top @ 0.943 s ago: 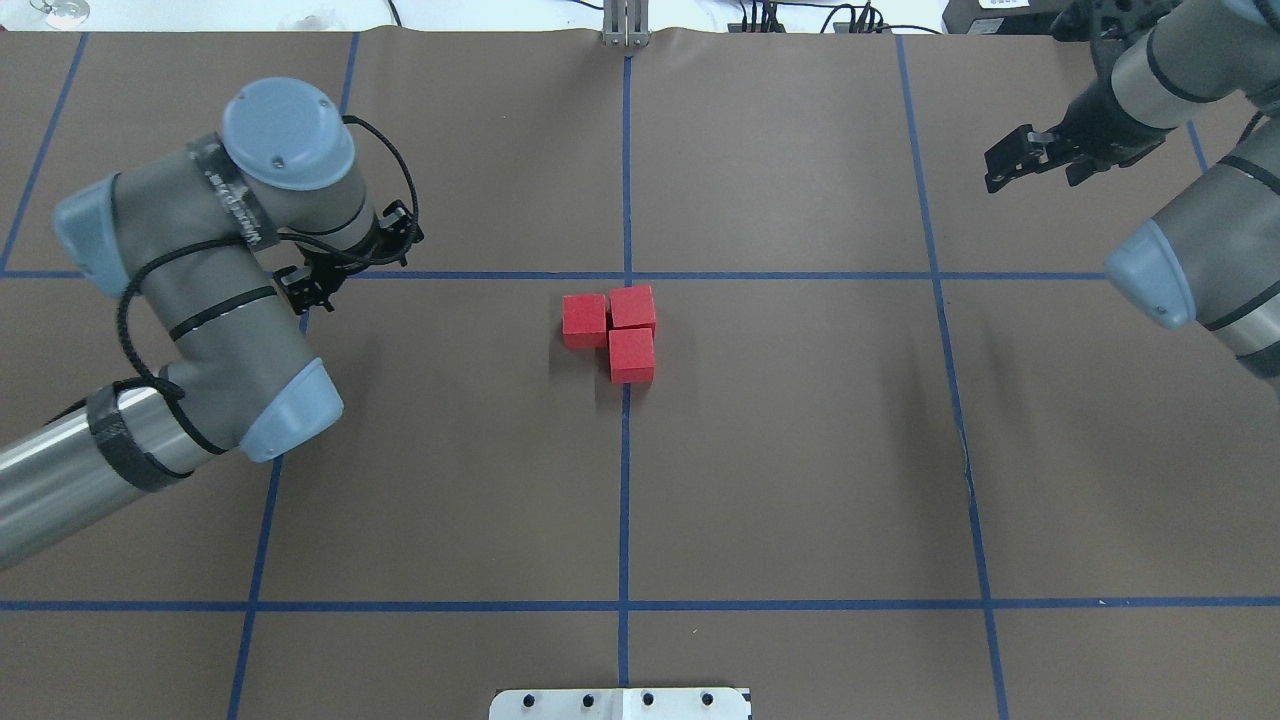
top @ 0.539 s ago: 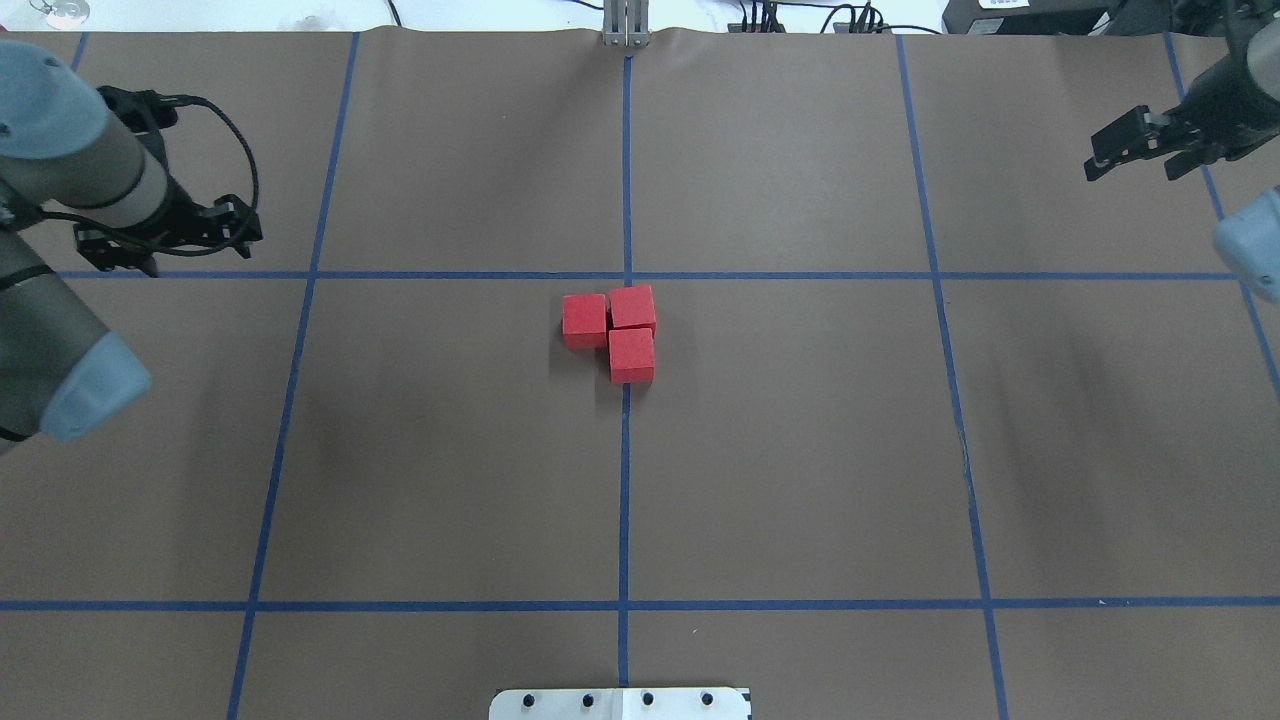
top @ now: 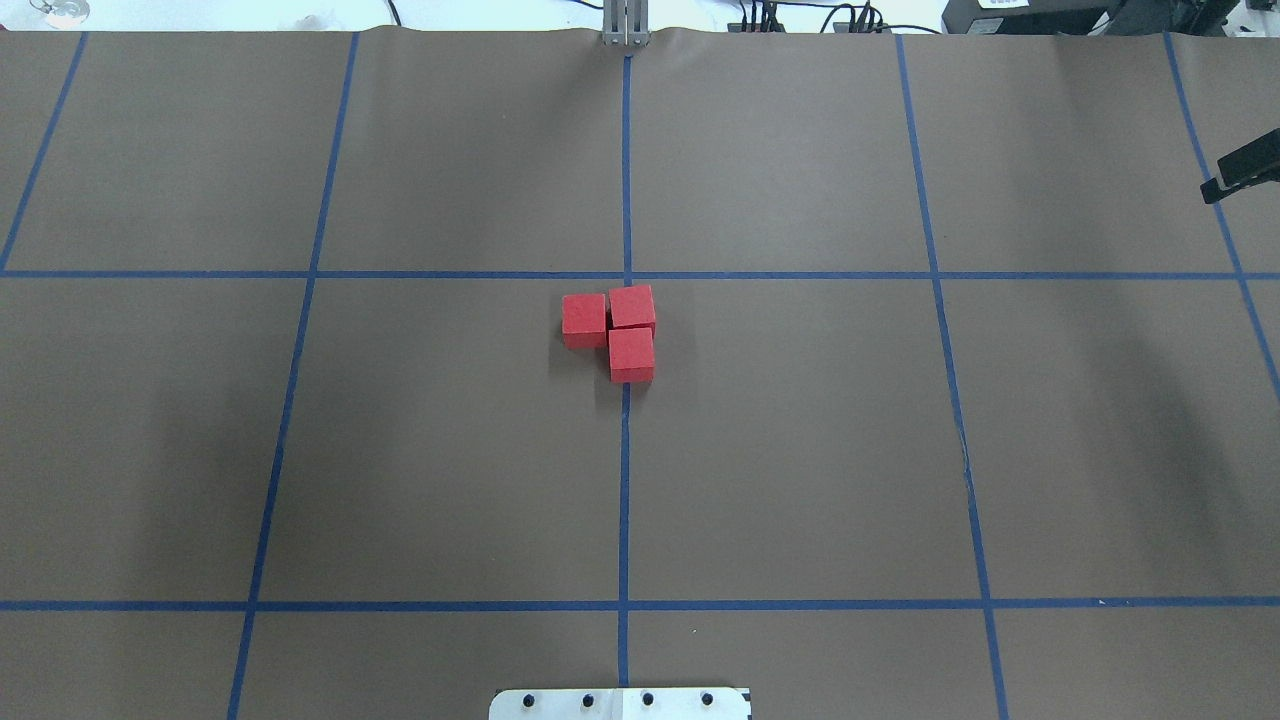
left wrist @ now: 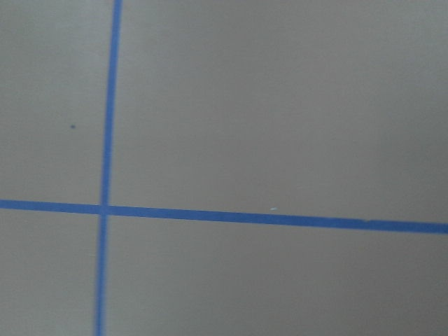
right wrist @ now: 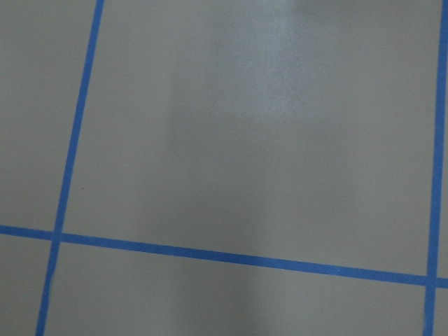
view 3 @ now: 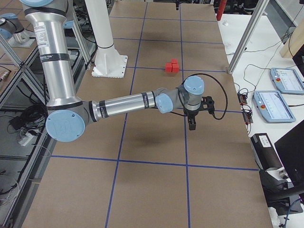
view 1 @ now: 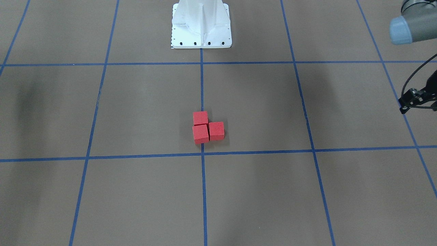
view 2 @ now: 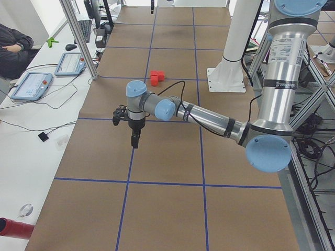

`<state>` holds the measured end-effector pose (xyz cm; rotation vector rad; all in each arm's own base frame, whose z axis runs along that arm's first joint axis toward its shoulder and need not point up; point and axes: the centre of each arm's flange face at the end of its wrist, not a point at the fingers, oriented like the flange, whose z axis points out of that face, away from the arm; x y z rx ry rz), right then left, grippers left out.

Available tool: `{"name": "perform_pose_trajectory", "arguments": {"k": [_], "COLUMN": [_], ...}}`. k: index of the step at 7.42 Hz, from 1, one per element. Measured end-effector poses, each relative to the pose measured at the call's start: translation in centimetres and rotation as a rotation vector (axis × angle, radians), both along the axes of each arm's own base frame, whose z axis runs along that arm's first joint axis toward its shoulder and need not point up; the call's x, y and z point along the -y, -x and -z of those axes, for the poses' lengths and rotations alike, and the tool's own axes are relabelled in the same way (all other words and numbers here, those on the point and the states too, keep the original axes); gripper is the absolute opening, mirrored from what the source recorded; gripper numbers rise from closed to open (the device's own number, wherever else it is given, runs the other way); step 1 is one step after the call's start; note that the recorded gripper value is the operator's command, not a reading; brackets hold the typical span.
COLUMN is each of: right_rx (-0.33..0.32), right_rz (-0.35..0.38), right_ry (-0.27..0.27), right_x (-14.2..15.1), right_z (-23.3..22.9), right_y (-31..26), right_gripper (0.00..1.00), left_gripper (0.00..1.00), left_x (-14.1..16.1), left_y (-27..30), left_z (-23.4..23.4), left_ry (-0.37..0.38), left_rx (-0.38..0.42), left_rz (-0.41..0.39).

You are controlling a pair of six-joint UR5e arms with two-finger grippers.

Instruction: Form red blocks into L shape at center

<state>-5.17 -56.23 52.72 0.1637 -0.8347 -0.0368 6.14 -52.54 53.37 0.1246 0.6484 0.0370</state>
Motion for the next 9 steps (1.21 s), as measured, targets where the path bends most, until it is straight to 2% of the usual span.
{"name": "perform_pose_trajectory", "arguments": {"k": [1,2,5,7,9], "right_rx": [-0.007,-0.011,-0.013,-0.026,-0.037], "right_rz": [-0.005,-0.011,-0.052,-0.053,-0.044], "right_ry": [0.013,0.033,0.083,0.074,0.096], "right_x": [-0.6,-1.3,-3.5,-5.5,-6.5], "right_z": [-1.0,-2.2,-5.2,-7.3,-8.0], "right_y": [-0.7,-1.3,-4.6,-7.4,-8.5], "right_gripper": [0.99,0.99,0.99,0.99,0.99], "left_gripper": [1.0,1.0,1.0,1.0,1.0], "left_x": [-1.3,-2.2,-4.1,-5.9,-6.8], "left_y": [3.1,5.0,8.7,9.6,9.7], "left_z": [-2.1,-3.4,-6.0,-7.4,-7.4], "left_ry": [-0.019,-0.021,0.006,0.035,0.029], "left_rx": [-0.024,-0.037,-0.043,-0.044,-0.058], "left_rz": [-0.048,-0.059,-0.02,-0.006,-0.032]}}
